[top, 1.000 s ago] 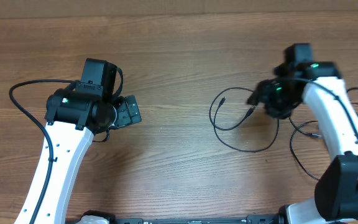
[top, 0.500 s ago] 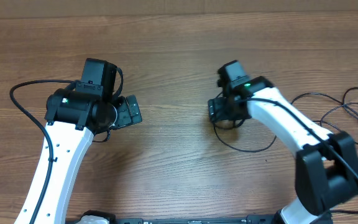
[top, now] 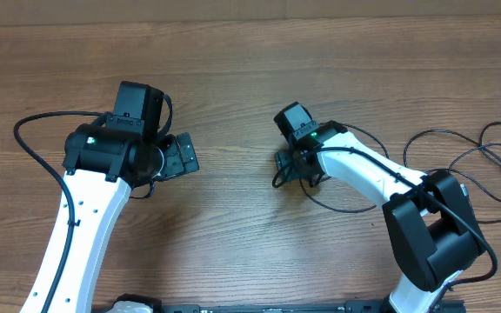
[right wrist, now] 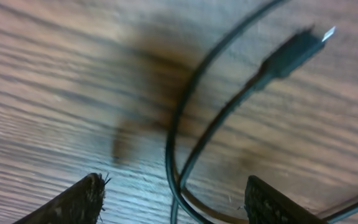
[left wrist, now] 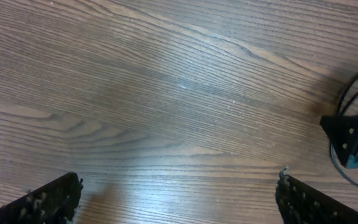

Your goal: Untangle cables

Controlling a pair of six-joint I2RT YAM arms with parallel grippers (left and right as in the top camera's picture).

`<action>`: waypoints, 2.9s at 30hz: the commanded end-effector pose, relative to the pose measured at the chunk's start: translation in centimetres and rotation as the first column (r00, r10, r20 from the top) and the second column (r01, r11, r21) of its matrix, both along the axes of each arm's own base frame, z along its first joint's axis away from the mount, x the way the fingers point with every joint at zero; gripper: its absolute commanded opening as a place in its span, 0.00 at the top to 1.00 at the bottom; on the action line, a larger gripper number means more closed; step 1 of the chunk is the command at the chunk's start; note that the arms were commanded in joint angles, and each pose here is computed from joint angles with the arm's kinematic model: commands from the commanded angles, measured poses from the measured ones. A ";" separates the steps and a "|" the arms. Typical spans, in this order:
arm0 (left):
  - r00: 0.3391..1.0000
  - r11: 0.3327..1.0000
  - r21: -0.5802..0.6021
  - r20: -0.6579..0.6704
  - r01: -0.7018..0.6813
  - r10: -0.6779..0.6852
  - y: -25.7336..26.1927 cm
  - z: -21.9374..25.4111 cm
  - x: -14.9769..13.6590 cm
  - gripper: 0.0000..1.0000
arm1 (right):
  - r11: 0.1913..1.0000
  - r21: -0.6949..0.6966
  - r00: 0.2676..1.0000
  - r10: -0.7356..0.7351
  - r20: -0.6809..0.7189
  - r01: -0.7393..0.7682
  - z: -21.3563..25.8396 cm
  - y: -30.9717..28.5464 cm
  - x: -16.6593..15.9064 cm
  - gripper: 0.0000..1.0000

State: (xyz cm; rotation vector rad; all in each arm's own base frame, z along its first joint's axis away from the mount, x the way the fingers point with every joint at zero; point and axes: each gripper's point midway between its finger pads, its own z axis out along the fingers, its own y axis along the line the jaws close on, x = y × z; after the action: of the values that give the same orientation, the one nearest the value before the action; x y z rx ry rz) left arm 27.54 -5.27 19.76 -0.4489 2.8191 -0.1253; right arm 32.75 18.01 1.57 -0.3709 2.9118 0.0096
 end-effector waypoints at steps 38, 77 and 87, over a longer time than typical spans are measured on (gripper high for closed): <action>1.000 1.000 -0.005 -0.007 0.016 -0.016 0.0 -0.1 -0.1 0.00 | 0.932 -0.042 0.931 -0.356 0.080 0.360 7.3 -6.0 1.9 0.96; 0.989 0.981 -0.149 0.100 0.123 -0.108 -3.3 1.1 2.1 0.00 | 0.851 0.182 0.870 -0.486 -0.084 0.493 13.3 -18.2 0.1 0.27; 0.990 0.981 -0.149 0.093 0.122 -0.109 -3.2 1.1 1.9 0.00 | 0.895 0.166 0.910 -0.413 -0.037 0.413 6.5 -15.8 0.2 0.39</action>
State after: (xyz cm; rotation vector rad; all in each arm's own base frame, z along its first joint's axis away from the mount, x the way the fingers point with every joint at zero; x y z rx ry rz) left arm 29.56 -8.43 20.90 -0.3289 2.7533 -0.3732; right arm 33.07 2.53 8.75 0.2931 2.9152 0.2291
